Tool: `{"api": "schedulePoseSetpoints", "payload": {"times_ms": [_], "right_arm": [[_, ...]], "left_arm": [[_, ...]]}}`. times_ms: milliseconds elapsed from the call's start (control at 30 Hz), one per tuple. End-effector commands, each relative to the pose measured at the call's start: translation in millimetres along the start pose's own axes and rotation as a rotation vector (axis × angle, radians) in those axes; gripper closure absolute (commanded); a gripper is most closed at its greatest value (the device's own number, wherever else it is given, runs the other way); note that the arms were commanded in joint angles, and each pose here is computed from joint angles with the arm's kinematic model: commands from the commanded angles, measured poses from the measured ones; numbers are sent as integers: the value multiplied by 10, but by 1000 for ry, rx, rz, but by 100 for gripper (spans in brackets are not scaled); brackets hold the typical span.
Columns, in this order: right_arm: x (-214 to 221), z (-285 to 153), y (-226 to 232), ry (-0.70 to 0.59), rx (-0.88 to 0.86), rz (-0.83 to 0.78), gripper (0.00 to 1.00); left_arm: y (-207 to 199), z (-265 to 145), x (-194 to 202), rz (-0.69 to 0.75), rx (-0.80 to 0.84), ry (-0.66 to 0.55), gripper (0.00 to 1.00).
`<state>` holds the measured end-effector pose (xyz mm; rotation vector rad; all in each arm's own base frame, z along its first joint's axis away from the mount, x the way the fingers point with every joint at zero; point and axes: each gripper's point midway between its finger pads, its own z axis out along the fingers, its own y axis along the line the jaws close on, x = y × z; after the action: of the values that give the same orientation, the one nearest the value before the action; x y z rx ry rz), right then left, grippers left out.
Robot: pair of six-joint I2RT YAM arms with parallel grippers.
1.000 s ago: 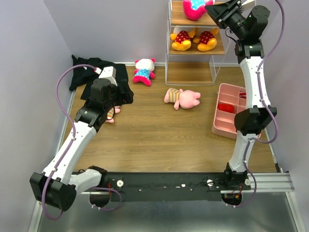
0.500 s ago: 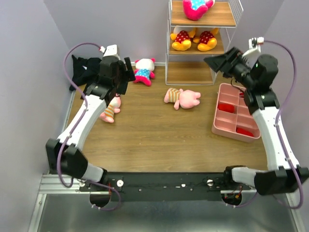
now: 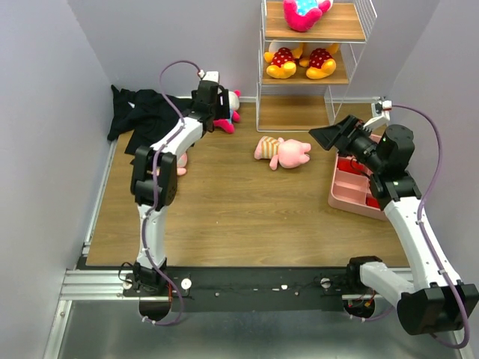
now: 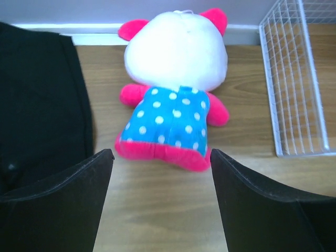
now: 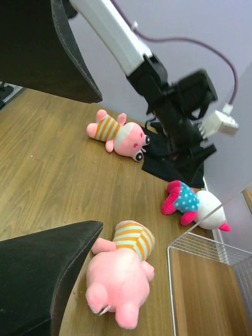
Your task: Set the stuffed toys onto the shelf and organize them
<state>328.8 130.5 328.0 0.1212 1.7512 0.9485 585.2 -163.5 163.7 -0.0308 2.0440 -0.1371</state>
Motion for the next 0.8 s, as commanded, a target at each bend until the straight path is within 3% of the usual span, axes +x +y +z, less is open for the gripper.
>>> {"api": "schedulePoseSetpoints", "payload": {"times_ms": [0,33,67,133,200,300,333,400,433,567,633,700,733,767], "right_arm": [[-98,51,29,-39,-21,-38,0],[-100,77,-12,-37,-6,-40,0],[-131,87,-14,-45,-2,-48,0],[-92,88,-72,-24,29,-44,0],[-94,87,-99,-29,38,-49,0],[-153,99,-122,-56,53,-58,0],[-238,101,-125,-83,71,-64,1],[-342,138,-156,-107,103,-59,1],[-525,148,-97,-153,110,-69,1],[-786,207,50,-180,100,-72,2],[-759,215,125,-159,60,-75,2],[-691,217,155,-148,26,-74,2],[-656,191,189,-139,6,-72,2],[-602,189,197,-127,-7,-69,3]], "left_arm": [[-50,388,-77,59,5,-28,16],[-38,534,96,74,-4,3,16],[-56,570,-48,76,-19,-27,17],[-24,740,145,104,-44,15,21],[-19,797,100,110,-62,8,26],[-54,881,246,111,-45,44,54],[-75,877,252,109,-29,47,70],[-100,853,333,95,-6,73,86],[-123,800,287,86,5,71,100],[-222,523,235,51,81,95,100],[-323,221,-116,4,156,39,100],[-376,34,-157,-43,221,24,100],[-471,-234,-422,-70,294,-25,100],[-448,-304,-351,-115,301,-8,100]]}}
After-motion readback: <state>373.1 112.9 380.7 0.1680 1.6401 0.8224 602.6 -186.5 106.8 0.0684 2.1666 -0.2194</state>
